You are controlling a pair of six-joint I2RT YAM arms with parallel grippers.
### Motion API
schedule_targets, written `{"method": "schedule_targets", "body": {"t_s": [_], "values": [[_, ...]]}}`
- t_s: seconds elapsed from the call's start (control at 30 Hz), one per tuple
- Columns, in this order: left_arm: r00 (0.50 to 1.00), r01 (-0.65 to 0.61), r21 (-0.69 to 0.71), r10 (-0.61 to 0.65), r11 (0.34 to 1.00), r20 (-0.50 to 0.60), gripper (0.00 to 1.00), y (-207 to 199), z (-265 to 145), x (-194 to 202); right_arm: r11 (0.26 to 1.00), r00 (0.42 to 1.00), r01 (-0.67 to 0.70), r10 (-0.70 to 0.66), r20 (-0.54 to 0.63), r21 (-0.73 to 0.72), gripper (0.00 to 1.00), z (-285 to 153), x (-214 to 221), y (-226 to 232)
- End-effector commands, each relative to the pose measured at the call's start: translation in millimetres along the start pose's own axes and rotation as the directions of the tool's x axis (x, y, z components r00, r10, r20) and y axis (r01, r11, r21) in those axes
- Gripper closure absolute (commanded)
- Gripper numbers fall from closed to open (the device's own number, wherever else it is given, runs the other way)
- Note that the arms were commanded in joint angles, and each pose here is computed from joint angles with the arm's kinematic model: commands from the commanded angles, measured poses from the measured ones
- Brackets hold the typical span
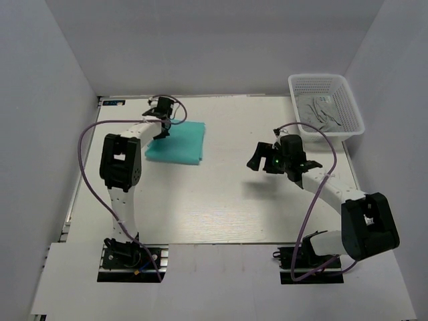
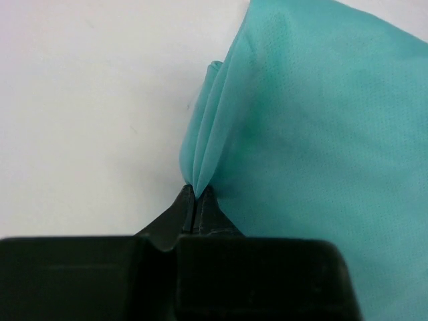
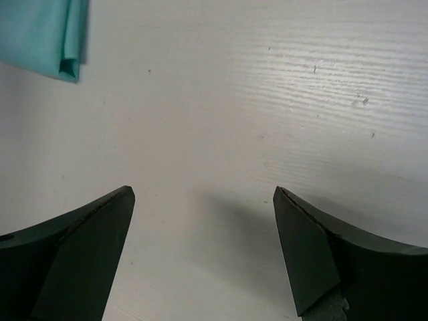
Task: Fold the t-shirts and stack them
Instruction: Put the neatly folded tshirt into the corner of the board with the left arm
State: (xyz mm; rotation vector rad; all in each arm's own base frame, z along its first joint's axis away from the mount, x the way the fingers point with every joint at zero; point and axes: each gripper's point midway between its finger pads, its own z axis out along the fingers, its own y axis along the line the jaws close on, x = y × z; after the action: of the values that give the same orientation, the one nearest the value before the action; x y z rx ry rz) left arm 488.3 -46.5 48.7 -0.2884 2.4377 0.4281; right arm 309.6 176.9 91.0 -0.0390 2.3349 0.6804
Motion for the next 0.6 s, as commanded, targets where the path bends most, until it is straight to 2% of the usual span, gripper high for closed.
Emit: {"method": "schedule_targets", "body": {"t_s": [0.0, 0.17, 0.3, 0.37, 0.4, 0.47, 0.57], "values": [[0.997, -0.013, -0.094, 0.020, 0.996, 0.076, 1.00, 44.2, 2.5, -52.1, 0.999, 0.997, 0.021, -0.024, 0.072, 0.040, 0.10, 3.7, -31.4, -3.1], [0.987, -0.009, -0.094, 0.023, 0.996, 0.157, 1.00, 87.3, 40.3, -93.6, 0.998, 0.995, 0.034, -0.039, 0.090, 0.057, 0.10, 14.7, -54.9, 0.7], [0.975, -0.056, -0.098, 0.076, 0.994, 0.207, 1.00, 108.1, 68.3, -127.9, 0.992, 0.999, 0.036, -0.040, 0.029, 0.120, 0.10, 22.6, -53.3, -10.8], [0.977, -0.067, -0.115, 0.088, 0.991, 0.193, 1.00, 113.7, 89.2, -129.8, 0.990, 0.999, 0.037, -0.039, 0.012, 0.133, 0.10, 26.1, -50.5, -16.5], [0.973, -0.034, -0.128, 0.062, 0.991, 0.223, 1.00, 126.3, 89.6, -147.9, 0.990, 0.999, 0.033, -0.036, 0.018, 0.138, 0.10, 27.3, -53.9, -17.1], [0.978, -0.036, -0.143, 0.064, 0.989, 0.200, 1.00, 134.6, 108.2, -143.6, 0.989, 0.999, 0.033, -0.034, 0.004, 0.144, 0.10, 31.5, -55.0, -18.4], [0.973, 0.029, -0.137, 0.004, 0.990, 0.233, 1.00, 161.6, 116.2, -161.7, 0.990, 0.999, 0.025, -0.022, -0.025, 0.137, 0.10, 37.5, -54.2, -17.5]]}}
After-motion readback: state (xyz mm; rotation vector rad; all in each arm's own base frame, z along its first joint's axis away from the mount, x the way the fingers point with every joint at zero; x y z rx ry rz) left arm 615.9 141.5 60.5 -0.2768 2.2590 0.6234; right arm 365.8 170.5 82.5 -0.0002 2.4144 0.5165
